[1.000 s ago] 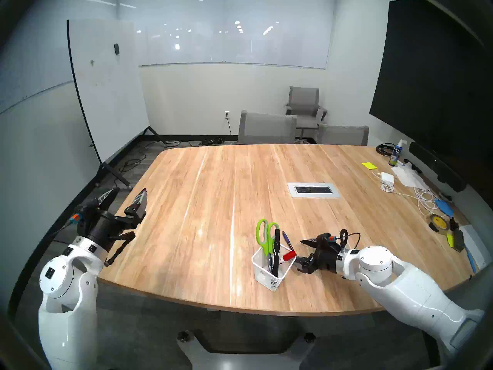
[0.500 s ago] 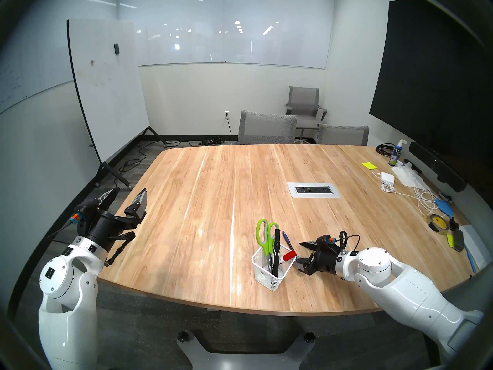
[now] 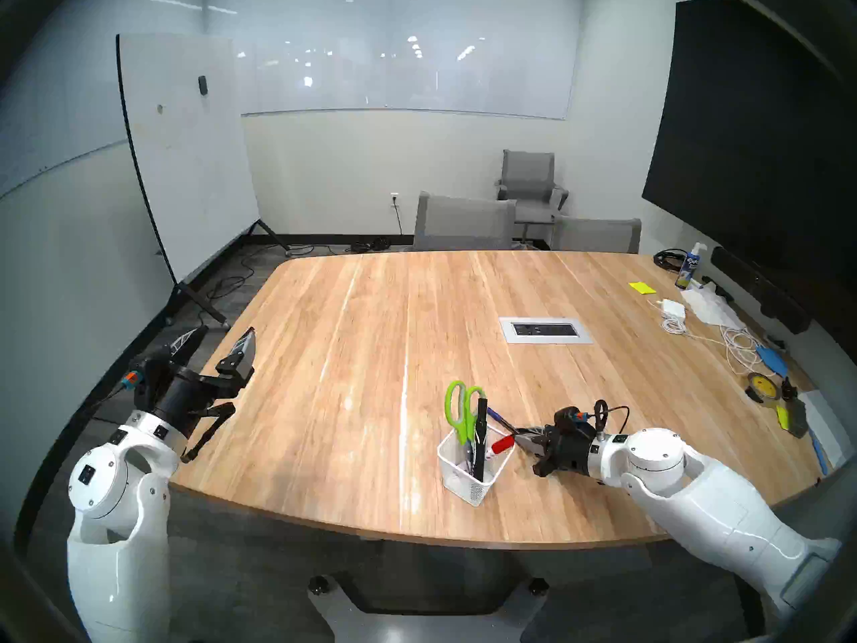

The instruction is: Place the pen, the marker, and the scissors into the pen holder

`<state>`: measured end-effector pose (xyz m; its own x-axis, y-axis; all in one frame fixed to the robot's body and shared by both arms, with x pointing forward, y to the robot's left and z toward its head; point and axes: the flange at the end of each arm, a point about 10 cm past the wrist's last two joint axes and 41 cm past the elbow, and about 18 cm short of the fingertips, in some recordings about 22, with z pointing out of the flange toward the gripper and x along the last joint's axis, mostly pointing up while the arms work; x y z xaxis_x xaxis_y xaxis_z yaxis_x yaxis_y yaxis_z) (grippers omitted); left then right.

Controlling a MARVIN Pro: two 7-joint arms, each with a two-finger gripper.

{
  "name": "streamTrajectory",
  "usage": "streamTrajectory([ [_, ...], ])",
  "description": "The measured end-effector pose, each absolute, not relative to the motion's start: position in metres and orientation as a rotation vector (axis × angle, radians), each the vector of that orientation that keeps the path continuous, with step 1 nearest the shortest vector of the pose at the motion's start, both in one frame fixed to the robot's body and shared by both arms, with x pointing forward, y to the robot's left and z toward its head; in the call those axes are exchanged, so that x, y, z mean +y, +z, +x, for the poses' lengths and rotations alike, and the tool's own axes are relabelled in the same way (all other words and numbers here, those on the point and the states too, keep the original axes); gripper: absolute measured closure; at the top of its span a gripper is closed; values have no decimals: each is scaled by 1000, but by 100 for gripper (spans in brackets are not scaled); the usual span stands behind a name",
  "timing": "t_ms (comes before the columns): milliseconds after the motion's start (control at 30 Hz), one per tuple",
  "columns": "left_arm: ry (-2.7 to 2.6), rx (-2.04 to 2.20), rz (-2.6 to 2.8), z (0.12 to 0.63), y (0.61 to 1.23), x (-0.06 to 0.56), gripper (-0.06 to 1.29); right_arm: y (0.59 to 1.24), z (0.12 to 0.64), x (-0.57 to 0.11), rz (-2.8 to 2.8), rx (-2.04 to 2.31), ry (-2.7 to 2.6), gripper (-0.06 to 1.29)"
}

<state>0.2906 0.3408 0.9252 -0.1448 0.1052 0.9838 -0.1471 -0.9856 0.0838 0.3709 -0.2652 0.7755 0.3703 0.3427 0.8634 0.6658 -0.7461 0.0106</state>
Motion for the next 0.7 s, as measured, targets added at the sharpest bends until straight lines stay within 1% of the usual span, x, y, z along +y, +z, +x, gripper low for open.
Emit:
streamTrajectory([
  [33,2258,-48,1936,291,925,341,-3,776,370,-266,-2295,-882,-1327,119],
  [700,2259,-50,1935,291,925,341,-3,815,370,-300,-2213,-863,-1484,122],
])
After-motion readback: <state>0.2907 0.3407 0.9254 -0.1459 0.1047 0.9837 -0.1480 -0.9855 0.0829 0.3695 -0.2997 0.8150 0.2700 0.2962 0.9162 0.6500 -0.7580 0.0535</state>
